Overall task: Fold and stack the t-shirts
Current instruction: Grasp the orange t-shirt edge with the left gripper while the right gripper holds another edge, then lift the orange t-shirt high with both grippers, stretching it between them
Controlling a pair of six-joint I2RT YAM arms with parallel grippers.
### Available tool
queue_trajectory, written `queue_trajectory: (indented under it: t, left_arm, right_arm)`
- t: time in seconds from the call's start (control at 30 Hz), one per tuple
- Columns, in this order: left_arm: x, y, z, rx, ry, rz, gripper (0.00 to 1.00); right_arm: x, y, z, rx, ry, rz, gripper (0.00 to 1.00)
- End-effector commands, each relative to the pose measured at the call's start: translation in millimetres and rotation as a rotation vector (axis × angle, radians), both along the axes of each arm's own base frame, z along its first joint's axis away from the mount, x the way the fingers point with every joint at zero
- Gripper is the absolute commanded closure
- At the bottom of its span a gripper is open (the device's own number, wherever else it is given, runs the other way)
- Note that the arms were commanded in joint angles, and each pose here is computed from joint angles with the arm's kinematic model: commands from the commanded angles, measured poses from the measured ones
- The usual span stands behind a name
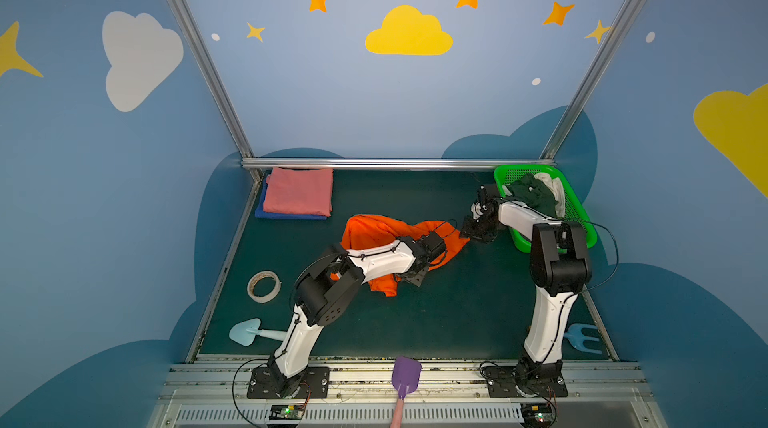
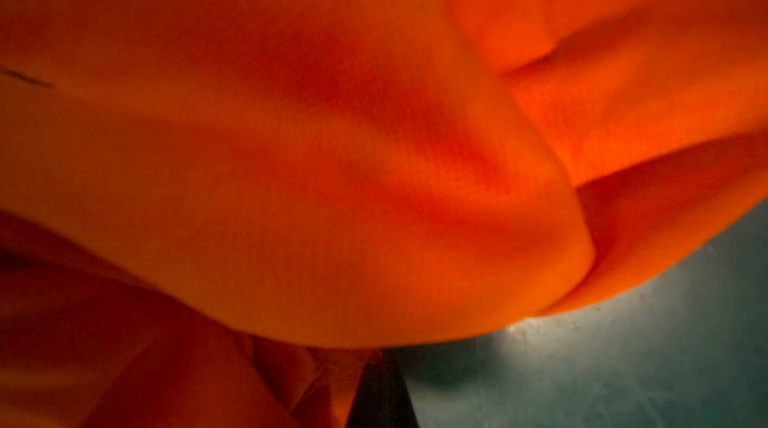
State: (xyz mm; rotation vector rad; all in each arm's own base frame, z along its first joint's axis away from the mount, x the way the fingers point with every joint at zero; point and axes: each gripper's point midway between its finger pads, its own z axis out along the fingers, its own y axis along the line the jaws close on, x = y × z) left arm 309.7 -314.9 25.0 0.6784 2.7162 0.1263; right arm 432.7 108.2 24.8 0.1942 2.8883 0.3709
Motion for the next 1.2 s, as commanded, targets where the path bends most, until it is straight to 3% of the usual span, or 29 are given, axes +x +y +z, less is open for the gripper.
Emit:
queue_trajectory:
  t: [0.0,0.13,0.37,0.53,0.7,1.17]
  left_arm:
    - [2.0,0.8,32.0,-0.033,-0.048,0.002,0.95]
    - [2.7,1.5,47.2,-0.059,-0.076,0.005,0.95]
    - [0.7,3.9,68.4,-0.092,-0.109,0.000,0.95]
    - [1.5,18.4,100.4,-0.072,-0.184,-0.026,0.95]
    - [5.0,50.7,162.6,-0.064,-0.329,-0.044,0.95]
    - [6.7,195.8,319.3,-0.258,-0.745,0.215,0.95]
  right_arm:
    - [-16.6,-1.1,-8.6,-0.004,0.050,-0.004,0.56]
    - [-17.4,-1.9,-9.7,-0.006,0.047,-0.006,0.64]
    - [-9.8,2.4,-7.9,0.010,0.042,0.007,1.00]
    - [-5.8,3.6,20.6,0.024,-0.017,0.015,1.00]
    - [-3.2,-8.2,91.4,0.003,-0.179,-0.006,1.00]
    - [-38.3,-56.4,270.3,-0.104,-0.605,-0.110,1.00]
